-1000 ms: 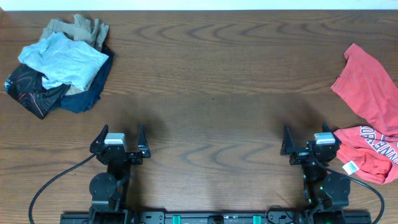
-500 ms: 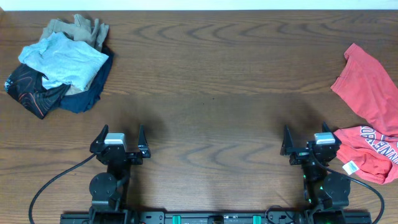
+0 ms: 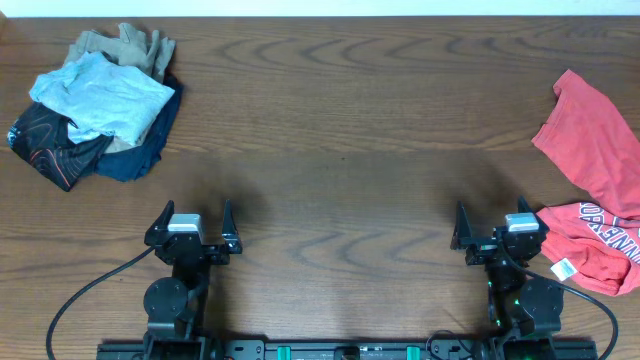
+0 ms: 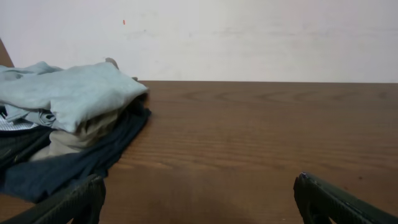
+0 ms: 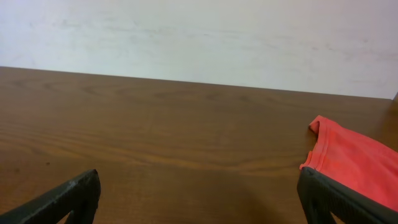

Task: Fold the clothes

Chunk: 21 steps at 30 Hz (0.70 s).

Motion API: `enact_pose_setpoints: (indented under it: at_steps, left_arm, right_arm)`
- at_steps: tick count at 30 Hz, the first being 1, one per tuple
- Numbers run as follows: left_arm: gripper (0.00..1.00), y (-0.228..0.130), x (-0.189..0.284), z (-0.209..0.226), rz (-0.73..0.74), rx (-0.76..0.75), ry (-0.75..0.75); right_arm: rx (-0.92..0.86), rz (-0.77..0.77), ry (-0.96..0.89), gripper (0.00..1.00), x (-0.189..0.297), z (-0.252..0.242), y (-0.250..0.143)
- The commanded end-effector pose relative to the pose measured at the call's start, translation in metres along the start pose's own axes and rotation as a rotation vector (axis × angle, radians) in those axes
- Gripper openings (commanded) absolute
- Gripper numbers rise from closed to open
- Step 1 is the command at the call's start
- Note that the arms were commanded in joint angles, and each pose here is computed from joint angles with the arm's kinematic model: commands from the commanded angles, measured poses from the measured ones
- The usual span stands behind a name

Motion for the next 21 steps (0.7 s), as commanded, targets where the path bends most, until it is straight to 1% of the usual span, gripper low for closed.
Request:
enact_pose_setpoints:
  at_steps: [1, 17, 21]
  left_arm:
    - [0.98, -0.0110, -0.0006, 0.0001, 0.052, -0.016, 0.010]
    - [0.98, -0.0104, -0.0006, 0.0001, 0.049, -0.012, 0.009]
    - [0.98, -0.0093, -0.0006, 0.0001, 0.041, 0.082, 0.011]
  right_arm:
    - [0.007, 0.001, 0.000, 0.99, 0.0001, -0.0006, -0.0008]
    - [-0.007, 0.000, 0.007, 0.99, 0.0001, -0.0001, -0.0006]
    - [-0.094, 0.004, 0.003, 0.99, -0.0001, -0.0004, -0.0012]
Point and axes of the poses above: each gripper's point midway between its finger pads, its own x axis back along the fingers, its own z axis along the line the jaws close on, y = z × x, the point moved 10 cm from there along x, back along the fingers, and after that the axes turned 5 degrees about -x, right-handed, at the moved point
